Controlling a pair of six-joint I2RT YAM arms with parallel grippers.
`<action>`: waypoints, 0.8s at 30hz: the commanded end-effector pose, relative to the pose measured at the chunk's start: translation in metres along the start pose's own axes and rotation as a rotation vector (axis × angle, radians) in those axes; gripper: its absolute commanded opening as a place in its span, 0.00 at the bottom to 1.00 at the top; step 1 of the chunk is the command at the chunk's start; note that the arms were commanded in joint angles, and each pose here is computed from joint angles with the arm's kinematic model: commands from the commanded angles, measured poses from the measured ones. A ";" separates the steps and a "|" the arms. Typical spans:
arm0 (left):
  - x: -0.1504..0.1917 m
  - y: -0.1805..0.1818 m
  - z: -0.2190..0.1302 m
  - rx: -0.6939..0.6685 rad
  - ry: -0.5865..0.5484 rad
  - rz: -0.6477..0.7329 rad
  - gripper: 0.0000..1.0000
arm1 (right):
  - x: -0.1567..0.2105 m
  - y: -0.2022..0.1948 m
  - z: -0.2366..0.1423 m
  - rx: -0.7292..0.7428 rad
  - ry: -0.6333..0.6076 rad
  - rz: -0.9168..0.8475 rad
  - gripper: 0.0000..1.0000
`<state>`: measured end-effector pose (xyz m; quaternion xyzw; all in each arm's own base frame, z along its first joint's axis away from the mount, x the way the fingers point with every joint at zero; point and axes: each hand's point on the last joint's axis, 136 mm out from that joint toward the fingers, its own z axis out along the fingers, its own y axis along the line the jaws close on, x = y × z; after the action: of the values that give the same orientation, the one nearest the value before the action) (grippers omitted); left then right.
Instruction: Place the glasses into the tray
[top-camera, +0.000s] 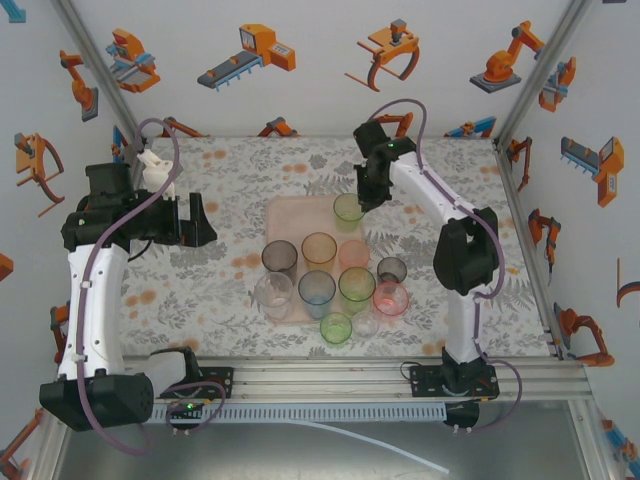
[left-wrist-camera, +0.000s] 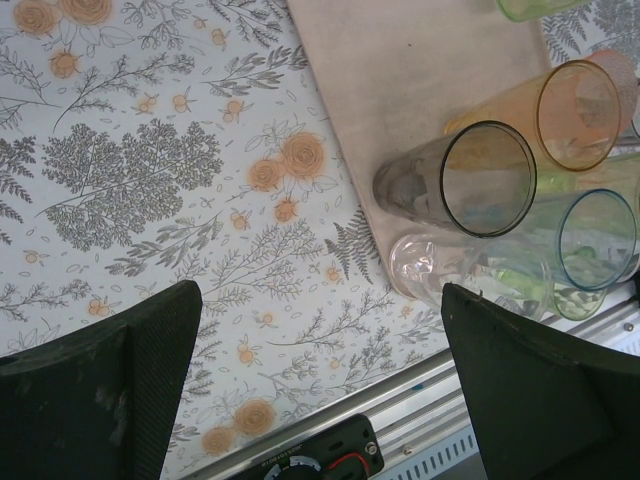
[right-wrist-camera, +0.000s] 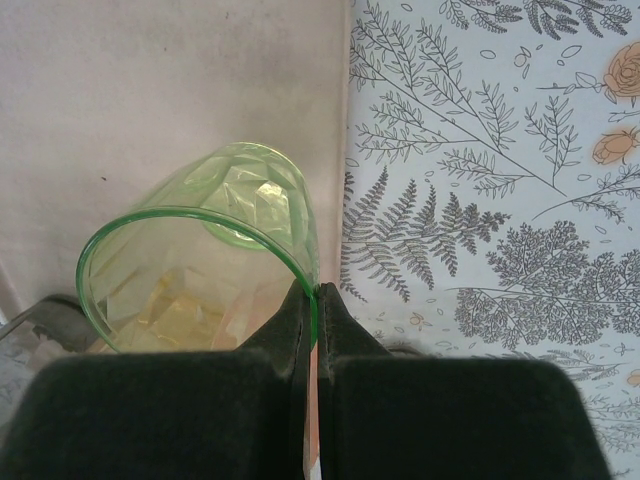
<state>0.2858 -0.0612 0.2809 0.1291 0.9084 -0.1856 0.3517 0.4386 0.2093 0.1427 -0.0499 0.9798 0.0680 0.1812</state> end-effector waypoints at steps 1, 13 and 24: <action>0.002 -0.004 -0.002 0.021 -0.011 -0.014 0.97 | 0.002 -0.001 0.009 0.024 0.001 -0.022 0.00; 0.001 -0.005 -0.003 0.026 -0.016 -0.020 0.97 | 0.014 0.001 0.022 0.050 0.032 -0.043 0.00; 0.003 -0.005 -0.004 0.024 -0.019 -0.019 0.97 | 0.020 0.001 0.027 0.062 0.047 -0.053 0.00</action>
<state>0.2836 -0.0611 0.2789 0.1257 0.9085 -0.1900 0.3502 0.4313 0.2119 0.1194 -0.0610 0.9832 0.0434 0.1664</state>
